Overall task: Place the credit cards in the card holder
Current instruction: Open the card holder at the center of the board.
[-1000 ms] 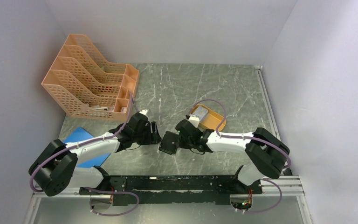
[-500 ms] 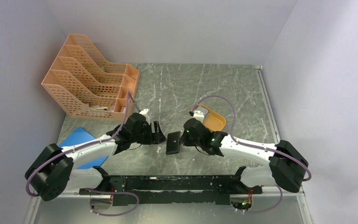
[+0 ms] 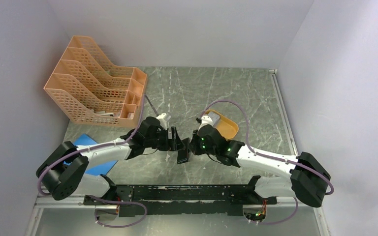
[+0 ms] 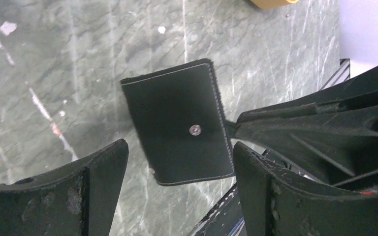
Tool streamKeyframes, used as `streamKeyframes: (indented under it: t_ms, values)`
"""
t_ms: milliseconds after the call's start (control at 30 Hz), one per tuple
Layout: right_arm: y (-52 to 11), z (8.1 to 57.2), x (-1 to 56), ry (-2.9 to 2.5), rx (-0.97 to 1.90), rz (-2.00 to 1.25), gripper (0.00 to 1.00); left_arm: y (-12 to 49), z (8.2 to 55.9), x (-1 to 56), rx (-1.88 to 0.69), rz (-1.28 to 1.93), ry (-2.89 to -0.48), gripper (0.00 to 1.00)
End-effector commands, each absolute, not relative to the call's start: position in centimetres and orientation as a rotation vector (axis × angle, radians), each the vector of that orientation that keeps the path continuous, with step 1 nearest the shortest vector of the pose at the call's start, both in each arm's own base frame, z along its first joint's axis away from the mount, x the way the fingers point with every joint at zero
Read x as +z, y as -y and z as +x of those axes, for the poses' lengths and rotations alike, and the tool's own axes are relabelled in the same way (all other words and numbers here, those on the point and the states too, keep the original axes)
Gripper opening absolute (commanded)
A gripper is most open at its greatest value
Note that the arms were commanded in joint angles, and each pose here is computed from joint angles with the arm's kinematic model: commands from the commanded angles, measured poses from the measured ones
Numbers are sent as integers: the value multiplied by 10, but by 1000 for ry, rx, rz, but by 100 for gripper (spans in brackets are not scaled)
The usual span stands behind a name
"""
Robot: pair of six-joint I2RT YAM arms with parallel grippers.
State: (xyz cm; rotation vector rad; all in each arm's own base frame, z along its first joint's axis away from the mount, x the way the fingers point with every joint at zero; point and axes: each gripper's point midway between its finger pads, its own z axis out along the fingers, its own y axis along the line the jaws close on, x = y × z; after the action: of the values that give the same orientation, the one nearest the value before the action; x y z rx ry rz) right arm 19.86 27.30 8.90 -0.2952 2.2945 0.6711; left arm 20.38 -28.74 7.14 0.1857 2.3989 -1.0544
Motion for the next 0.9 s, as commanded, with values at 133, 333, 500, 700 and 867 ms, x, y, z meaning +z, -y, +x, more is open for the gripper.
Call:
streamKeyframes:
  t_ms: [133,333,500,700,867]
  values:
    - [-284,194,107,-2194,778,-384,0,314,217,96,-1120,222,-2333,82]
    - [-284,193,111,-2174,786,-402,0,316,222,89,-1084,213,-2364,80]
    - [-285,191,117,-2142,821,-409,0,315,223,81,-1064,208,-2390,76]
    - [-286,190,121,-2127,837,-420,0,315,224,79,-1050,211,-2395,75]
    - [-283,191,117,-2135,810,-412,0,310,224,76,-1015,202,-2405,71]
